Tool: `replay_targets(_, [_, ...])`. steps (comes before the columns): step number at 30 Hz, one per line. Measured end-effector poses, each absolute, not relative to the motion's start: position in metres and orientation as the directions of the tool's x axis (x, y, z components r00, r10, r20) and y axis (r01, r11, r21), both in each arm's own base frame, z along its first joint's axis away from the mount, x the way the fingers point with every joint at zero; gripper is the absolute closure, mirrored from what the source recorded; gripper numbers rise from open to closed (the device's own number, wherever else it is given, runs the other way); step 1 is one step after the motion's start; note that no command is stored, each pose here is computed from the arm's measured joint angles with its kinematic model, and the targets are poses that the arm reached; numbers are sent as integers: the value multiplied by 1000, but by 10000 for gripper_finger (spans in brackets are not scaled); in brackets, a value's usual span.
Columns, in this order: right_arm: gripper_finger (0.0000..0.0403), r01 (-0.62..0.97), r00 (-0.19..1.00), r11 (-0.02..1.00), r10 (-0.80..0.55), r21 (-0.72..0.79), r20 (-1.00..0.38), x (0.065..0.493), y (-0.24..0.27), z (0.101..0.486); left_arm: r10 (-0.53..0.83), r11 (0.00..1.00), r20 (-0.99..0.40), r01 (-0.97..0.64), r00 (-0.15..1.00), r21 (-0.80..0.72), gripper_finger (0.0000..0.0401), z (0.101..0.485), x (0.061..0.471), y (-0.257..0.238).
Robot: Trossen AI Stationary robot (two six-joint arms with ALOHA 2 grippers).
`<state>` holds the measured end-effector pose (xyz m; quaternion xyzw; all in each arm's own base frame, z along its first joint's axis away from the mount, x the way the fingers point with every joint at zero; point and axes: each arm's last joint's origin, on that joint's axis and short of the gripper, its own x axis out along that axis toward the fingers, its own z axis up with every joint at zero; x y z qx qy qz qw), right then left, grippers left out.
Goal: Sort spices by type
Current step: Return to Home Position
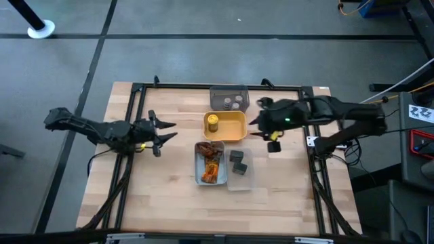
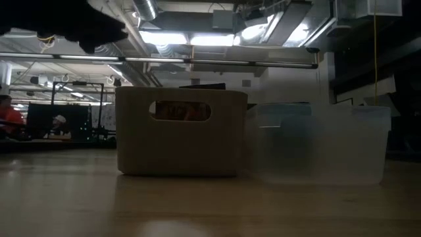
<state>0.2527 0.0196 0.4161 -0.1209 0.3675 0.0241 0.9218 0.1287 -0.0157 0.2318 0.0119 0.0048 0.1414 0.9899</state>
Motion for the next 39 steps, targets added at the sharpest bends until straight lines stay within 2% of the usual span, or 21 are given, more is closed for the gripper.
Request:
replay_targets(9, [242, 91, 871, 986, -147, -139, -468, 177, 2, 364, 383, 923, 40, -384, 923, 3, 239, 210, 121, 0])
replay_targets(21, [242, 186, 926, 981, -159, 50, -343, 112, -1, 297, 395, 919, 100, -394, 913, -34, 239, 184, 101, 3])
replay_targets(30, [242, 185, 974, 972, -161, 143, -161, 88, -2, 253, 394, 919, 70, -392, 917, -30, 239, 173, 94, 4])
replay_targets(39, [242, 160, 980, 969, -134, 187, -147, 81, -2, 213, 389, 921, 60, -390, 919, 1, 239, 173, 95, 4])
